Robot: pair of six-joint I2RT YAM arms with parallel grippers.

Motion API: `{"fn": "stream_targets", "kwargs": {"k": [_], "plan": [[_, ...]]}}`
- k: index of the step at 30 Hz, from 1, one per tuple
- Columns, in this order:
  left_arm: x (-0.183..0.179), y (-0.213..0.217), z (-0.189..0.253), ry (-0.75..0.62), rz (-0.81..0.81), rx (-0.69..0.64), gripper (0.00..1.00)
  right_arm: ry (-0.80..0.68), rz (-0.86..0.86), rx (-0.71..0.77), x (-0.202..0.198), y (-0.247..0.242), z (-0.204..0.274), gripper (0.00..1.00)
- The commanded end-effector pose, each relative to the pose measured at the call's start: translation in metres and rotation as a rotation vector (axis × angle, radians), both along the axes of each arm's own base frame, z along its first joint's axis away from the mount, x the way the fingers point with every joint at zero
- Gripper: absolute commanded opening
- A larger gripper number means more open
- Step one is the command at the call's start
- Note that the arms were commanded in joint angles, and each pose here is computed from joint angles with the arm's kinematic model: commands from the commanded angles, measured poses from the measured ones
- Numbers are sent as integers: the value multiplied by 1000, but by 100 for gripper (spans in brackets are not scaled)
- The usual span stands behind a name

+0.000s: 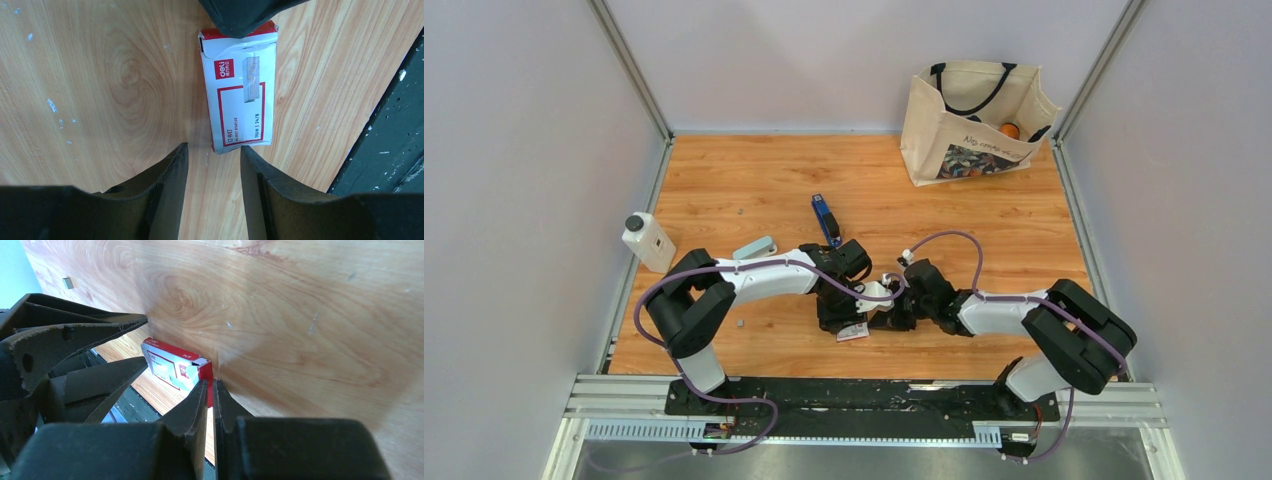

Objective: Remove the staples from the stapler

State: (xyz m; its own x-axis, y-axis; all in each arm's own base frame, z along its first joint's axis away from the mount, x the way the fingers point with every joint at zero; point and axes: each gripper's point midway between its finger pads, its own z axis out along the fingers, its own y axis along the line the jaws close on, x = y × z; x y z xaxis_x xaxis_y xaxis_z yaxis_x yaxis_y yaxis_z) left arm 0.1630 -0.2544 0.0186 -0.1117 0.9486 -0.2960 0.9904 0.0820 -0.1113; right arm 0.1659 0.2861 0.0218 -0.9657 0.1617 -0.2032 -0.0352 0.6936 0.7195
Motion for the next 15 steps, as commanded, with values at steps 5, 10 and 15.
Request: {"fn": "stream_targets", "kwargs": {"k": [5, 10, 15], "plan": [[5, -12, 8, -20, -9, -33, 51, -8, 5, 31, 0, 14, 7, 11], [7, -11, 7, -25, -11, -29, 51, -16, 0, 15, -1, 9, 8, 11], [8, 1, 13, -34, -7, -1, 51, -36, -13, -51, 2, -12, 7, 27]]}}
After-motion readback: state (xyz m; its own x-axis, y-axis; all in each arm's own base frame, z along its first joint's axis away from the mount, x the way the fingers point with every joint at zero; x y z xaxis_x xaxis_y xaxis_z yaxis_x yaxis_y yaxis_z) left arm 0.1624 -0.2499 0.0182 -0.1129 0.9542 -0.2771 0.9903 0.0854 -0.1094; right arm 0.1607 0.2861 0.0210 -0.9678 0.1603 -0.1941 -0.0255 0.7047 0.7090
